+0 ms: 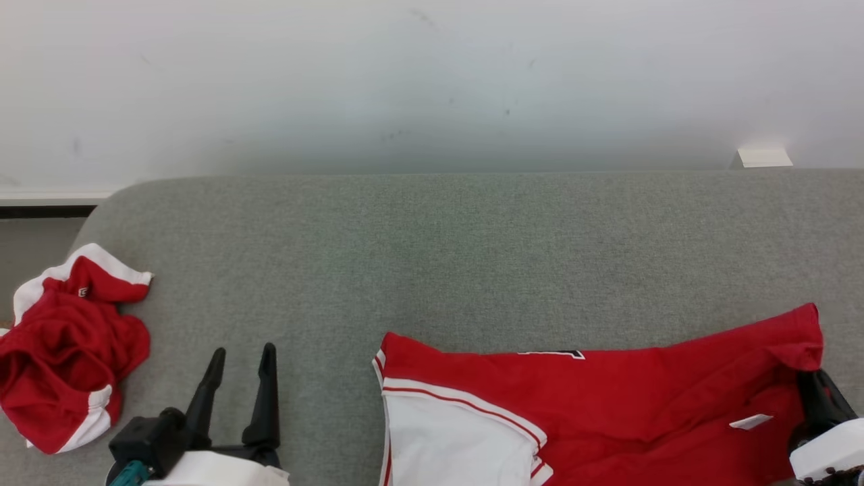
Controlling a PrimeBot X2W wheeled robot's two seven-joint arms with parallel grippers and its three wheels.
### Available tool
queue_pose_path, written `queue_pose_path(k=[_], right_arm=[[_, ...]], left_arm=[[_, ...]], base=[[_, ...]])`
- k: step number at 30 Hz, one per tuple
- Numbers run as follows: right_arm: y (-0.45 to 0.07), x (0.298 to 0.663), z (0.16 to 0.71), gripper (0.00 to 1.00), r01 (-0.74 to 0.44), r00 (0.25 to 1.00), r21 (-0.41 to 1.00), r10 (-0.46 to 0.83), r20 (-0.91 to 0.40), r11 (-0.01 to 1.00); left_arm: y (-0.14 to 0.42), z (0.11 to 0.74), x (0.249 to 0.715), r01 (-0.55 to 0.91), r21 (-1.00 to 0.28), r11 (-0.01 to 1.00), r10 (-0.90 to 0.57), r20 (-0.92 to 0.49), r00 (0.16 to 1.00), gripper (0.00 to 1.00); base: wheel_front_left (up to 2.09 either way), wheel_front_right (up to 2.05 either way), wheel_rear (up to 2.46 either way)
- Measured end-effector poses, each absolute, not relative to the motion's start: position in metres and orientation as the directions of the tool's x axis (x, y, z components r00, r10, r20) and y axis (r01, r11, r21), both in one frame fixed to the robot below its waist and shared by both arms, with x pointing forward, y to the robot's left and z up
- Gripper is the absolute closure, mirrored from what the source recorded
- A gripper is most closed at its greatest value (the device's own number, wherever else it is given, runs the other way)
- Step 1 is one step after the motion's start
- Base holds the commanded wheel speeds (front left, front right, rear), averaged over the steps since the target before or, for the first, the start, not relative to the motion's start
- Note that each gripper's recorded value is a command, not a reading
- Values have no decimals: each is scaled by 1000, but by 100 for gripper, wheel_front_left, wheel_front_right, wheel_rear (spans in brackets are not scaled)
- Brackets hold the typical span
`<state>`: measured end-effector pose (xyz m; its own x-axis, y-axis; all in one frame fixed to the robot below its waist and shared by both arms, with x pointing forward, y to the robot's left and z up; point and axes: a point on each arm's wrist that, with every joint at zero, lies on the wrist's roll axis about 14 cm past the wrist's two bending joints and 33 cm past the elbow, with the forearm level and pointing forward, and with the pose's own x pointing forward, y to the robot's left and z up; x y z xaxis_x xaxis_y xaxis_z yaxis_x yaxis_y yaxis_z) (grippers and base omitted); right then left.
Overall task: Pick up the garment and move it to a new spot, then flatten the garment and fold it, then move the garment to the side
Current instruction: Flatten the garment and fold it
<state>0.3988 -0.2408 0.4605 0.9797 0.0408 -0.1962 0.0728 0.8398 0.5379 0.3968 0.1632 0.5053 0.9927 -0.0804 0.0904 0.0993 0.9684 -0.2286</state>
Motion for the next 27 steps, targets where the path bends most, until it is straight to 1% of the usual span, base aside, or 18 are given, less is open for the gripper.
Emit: queue_pose_path(k=[5,10,13,18,22,27], right_arm=[[-201,401,483,100,-45,979,578,152,-137,814],[-144,401,500,100,-170,950,626,296,-102,761],[-99,399,506,100,-242,913,665,399,-92,706],[-36,393,509,100,-339,827,694,553,-102,635],[1,388,504,100,-389,758,705,641,-122,594],[32,385,492,100,-401,699,732,701,-143,550]], left_arm=[[170,510,392,82,-231,969,-60,102,993,0],[180,510,385,54,-233,971,-32,101,994,0],[185,509,382,39,-237,971,-16,98,995,0],[195,508,379,10,-236,972,12,94,995,0],[203,505,375,-16,-236,972,37,83,996,0],[212,503,372,-44,-235,971,64,76,995,0]], base=[[0,0,0],[0,0,0],[0,0,0],[0,0,0],[0,0,0],[0,0,0]])
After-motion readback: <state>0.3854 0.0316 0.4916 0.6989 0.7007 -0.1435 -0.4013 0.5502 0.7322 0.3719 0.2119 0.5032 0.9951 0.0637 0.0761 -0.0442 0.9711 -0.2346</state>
